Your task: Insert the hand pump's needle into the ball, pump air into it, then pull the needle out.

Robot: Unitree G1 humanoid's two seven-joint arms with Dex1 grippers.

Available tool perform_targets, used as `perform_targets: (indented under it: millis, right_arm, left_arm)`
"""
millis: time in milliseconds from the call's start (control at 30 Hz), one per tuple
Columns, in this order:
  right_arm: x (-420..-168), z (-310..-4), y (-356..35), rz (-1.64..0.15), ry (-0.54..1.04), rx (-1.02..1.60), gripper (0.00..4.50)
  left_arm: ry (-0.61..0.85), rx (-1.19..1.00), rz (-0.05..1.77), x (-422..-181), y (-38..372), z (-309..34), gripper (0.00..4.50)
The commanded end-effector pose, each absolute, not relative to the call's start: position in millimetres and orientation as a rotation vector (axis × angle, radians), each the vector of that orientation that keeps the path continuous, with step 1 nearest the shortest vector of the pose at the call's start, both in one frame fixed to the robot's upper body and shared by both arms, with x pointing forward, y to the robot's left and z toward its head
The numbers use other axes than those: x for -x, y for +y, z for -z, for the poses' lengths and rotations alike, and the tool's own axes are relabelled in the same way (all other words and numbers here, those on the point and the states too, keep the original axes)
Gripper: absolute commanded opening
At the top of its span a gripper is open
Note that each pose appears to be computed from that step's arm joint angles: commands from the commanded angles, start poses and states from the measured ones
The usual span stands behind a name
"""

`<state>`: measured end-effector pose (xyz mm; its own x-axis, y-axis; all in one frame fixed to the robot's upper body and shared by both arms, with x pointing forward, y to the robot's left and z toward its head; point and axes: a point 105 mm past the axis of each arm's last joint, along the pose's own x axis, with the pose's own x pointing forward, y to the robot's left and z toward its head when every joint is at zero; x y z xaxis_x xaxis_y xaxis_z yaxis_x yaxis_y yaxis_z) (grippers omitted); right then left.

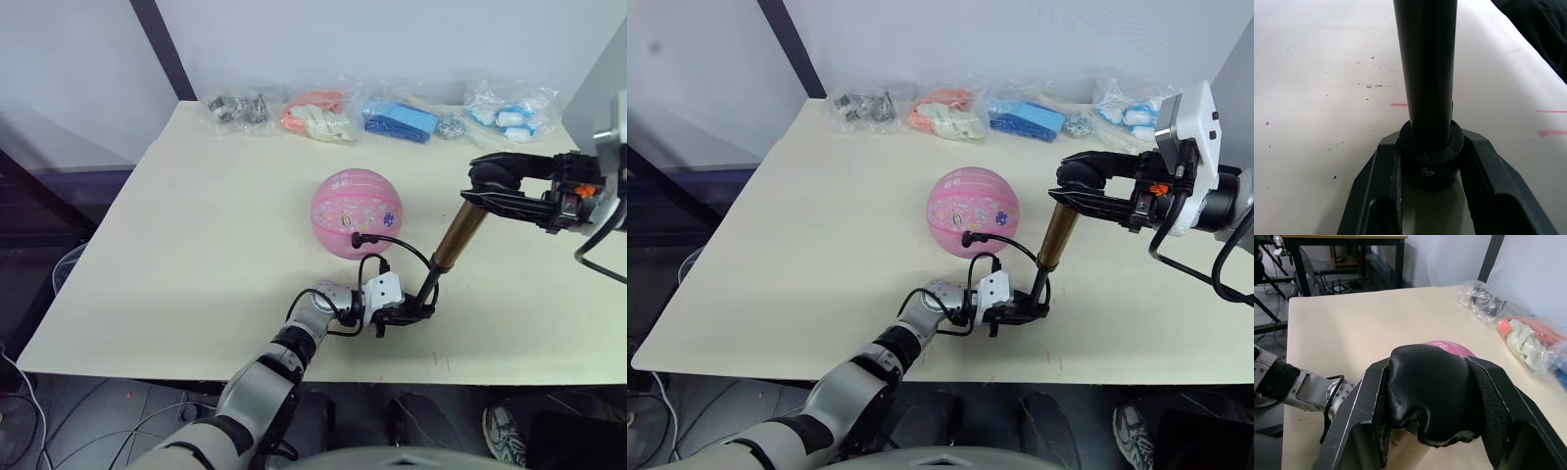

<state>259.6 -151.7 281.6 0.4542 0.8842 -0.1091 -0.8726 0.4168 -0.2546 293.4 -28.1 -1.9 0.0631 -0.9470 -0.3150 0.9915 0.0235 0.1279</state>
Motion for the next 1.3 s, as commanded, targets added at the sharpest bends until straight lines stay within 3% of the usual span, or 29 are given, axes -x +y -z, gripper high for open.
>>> perform_targets:
  millis: [33,967,1300]
  right_arm:
    - [-253,-312,-153,-1.07,-0.177,0.349,1.96]
    - [-255,-136,-129,-1.104,0.071,0.298,1.96]
    - [-255,-109,-128,-1.069,0.067,0.305,1.96]
  left_arm:
    - [0.363,-0.379,1.513,-276,-6,43,1.13]
    - [0.366,-0.383,1.516,-277,-5,42,1.13]
    - [0.366,-0.379,1.515,-276,-6,43,1.13]
